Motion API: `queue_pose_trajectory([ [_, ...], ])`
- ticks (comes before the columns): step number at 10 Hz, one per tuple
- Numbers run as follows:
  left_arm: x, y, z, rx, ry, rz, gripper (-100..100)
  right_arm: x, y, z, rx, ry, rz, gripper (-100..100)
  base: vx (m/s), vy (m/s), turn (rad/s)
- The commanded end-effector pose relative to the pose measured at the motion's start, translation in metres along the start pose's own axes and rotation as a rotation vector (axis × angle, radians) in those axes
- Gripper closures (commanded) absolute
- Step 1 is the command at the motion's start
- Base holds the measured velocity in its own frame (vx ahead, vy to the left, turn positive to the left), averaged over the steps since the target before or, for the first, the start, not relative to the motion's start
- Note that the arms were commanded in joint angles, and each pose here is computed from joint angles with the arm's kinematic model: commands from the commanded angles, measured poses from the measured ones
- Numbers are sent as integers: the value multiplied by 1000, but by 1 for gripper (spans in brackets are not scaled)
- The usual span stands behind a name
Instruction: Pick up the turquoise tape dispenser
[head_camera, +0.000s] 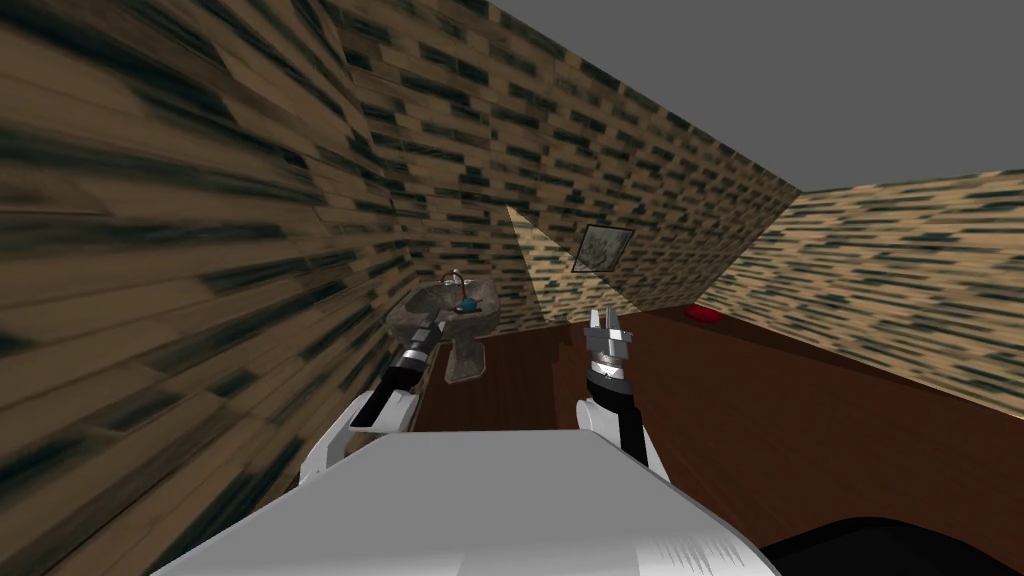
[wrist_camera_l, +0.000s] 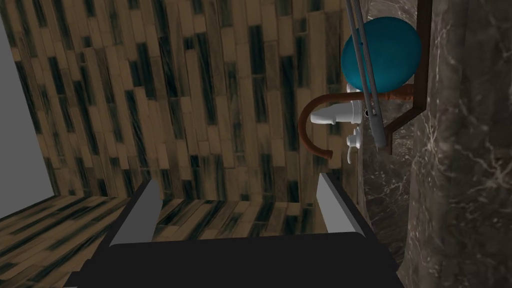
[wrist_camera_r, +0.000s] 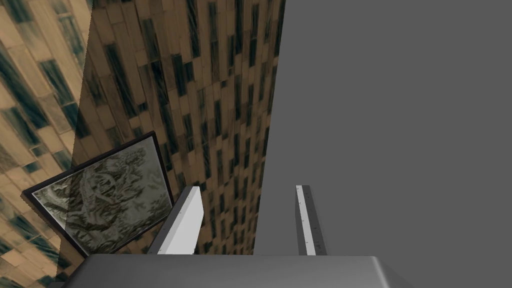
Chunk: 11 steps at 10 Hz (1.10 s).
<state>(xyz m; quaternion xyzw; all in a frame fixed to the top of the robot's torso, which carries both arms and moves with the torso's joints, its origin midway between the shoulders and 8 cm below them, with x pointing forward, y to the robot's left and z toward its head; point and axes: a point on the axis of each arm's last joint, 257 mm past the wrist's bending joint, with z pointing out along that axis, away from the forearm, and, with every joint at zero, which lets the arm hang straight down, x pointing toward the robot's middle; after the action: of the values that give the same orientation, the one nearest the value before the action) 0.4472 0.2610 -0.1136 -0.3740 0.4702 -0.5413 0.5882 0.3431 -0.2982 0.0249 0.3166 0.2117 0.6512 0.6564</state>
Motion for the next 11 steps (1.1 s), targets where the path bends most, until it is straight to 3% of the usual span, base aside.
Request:
queue_pose_trajectory([
  [1,-4,19,12,-52,7,-2,-100,0,0,0,0,0,0,0,-139,-14,-12],
  [4,-13,47,31,-132,8,-10,-100,0,0,0,0,0,0,0,-163,-6,-18],
  [5,-14,56,29,-152,5,-10,-100,0,0,0,0,0,0,0,-74,-7,-14],
  [6,-20,71,39,-195,0,-15,-100,0,0,0,0,0,0,0,-89,-10,-19],
  [9,-29,97,44,-267,-14,-21,-100,0,0,0,0,0,0,0,-87,-10,-16],
  [10,-37,110,53,-301,-24,-28,-100,0,0,0,0,0,0,0,-93,-9,-28],
  [11,-38,118,50,-329,-29,-28,-100,0,0,0,0,0,0,0,-78,-19,-15],
])
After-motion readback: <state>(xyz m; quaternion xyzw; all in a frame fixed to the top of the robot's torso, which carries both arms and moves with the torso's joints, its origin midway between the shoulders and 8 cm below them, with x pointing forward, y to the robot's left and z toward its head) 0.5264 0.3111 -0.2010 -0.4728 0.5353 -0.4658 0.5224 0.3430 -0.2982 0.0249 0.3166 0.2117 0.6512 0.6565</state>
